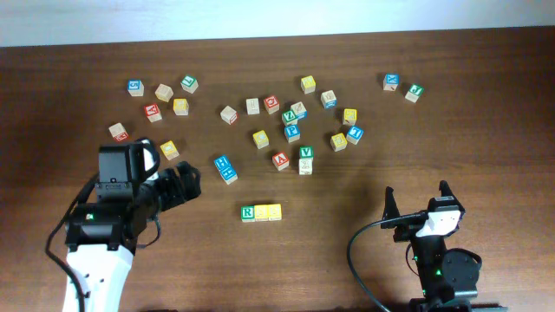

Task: Spell out RSS

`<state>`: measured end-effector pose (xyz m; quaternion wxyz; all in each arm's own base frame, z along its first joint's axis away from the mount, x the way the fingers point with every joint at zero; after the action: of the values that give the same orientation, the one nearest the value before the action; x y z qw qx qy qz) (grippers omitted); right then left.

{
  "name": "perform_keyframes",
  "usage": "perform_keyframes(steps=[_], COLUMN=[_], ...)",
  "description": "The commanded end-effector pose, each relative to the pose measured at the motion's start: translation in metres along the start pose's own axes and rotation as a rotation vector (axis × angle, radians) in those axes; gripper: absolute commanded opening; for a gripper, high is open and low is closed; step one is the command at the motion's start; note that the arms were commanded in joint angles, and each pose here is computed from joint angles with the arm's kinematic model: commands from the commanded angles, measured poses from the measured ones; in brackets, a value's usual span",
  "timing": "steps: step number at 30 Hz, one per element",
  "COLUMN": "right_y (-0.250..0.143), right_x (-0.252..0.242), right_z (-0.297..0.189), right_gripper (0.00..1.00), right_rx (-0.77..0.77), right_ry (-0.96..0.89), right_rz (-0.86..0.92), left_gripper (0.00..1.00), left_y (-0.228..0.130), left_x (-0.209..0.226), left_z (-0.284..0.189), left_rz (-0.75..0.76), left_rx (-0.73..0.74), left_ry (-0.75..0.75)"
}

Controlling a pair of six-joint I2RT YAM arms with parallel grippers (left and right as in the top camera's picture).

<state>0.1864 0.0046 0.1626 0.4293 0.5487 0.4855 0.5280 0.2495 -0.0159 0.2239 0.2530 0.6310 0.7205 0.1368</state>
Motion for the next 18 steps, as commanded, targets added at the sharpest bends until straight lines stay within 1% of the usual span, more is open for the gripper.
perform_keyframes(steps=[1, 2, 6, 9, 11, 15, 18], right_y=[-0.002, -0.002, -0.002, -0.002, -0.002, -0.002, -0.002], right_x=[0.001, 0.001, 0.001, 0.001, 0.001, 0.001, 0.001], right_z=[0.000, 0.000, 0.000, 0.000, 0.000, 0.000, 0.000], right_gripper=[0.98, 0.98, 0.98, 0.98, 0.98, 0.98, 0.98], right_rx=[0.003, 0.003, 0.003, 0.003, 0.003, 0.003, 0.003], right_ry=[0.006, 0.006, 0.006, 0.006, 0.006, 0.006, 0.006], right_rz=[0.004, 0.004, 0.004, 0.004, 0.004, 0.004, 0.004], left_gripper=[0.99, 0.99, 0.99, 0.99, 0.99, 0.99, 0.99], left_y=[0.010, 0.010, 0.006, 0.003, -0.008, -0.033, -0.053], left_x=[-0.026, -0.029, -0.032, -0.033, -0.031, -0.029, -0.023], left_z=[-0.024, -0.032, -0.062, -0.073, -0.079, -0.100, -0.105], left_rz=[0.472, 0.553, 0.578, 0.586, 0.586, 0.660, 0.655], left_rx=[-0.145, -0.183, -0.292, -0.329, -0.328, -0.448, -0.511], left_ry=[-0.189, -0.203, -0.193, -0.190, -0.190, -0.166, -0.142])
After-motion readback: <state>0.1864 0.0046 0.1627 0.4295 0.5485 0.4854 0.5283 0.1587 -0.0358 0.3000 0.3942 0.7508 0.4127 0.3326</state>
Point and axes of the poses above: each gripper's point midway between its finger pads, its own z axis out along the fingers, its own x axis along the line the jaws close on, y = z × x, the point moved 6 cm from there along -z, back along the fingers, and after that the axes turned 9 degrees about z, right-handed, at the moved point
